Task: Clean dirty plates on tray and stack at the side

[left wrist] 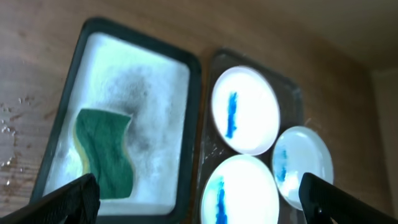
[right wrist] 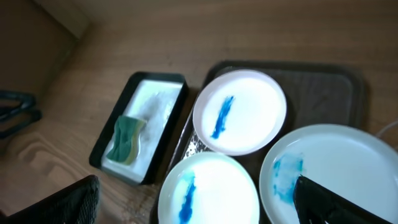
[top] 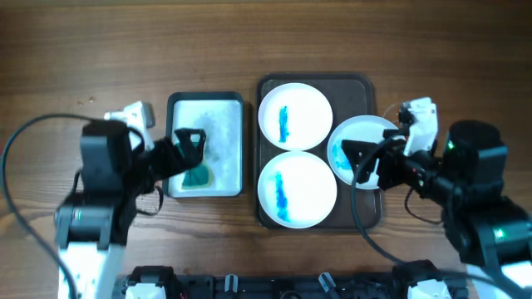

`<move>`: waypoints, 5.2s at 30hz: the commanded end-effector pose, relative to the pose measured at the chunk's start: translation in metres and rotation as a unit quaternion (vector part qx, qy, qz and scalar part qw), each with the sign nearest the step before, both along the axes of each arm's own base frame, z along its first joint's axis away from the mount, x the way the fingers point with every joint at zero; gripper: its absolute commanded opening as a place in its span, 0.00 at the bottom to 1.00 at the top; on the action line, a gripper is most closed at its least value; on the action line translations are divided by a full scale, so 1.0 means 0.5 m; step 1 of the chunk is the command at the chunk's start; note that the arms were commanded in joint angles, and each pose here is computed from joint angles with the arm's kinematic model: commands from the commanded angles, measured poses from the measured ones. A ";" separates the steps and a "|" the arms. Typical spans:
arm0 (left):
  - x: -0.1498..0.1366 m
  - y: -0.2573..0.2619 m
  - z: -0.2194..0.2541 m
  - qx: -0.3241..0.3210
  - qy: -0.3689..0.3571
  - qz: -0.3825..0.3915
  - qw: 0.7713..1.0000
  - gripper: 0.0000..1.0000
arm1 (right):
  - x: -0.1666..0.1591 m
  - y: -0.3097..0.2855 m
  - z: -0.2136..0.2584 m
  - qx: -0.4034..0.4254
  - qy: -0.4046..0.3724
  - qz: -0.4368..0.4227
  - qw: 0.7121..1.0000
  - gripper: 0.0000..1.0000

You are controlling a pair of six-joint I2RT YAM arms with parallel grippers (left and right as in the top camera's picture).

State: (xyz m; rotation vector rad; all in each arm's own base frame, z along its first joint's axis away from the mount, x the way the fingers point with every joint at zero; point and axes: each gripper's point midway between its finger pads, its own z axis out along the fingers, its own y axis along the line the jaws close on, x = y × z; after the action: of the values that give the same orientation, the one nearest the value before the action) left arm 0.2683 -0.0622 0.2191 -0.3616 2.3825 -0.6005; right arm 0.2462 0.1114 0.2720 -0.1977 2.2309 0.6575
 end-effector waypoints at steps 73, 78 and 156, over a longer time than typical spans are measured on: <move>-0.024 0.005 -0.468 0.125 0.305 0.010 0.944 0.13 | -0.045 -0.052 -0.295 -0.058 0.336 -0.114 0.933 0.50; 0.008 0.000 -0.427 0.140 0.277 -0.027 0.950 0.04 | -0.036 -0.044 -0.366 -0.060 0.371 -0.109 0.920 0.50; -0.043 -0.509 -0.409 -0.091 0.235 -0.347 0.903 0.04 | -0.031 -0.008 -0.568 -0.121 0.412 -0.199 0.881 0.04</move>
State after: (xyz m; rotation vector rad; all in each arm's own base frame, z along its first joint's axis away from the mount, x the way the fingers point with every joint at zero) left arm 0.2808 -0.2839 0.0117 0.3823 2.8521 -0.8621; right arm 0.2341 0.1257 -0.0004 0.4671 3.0355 0.3809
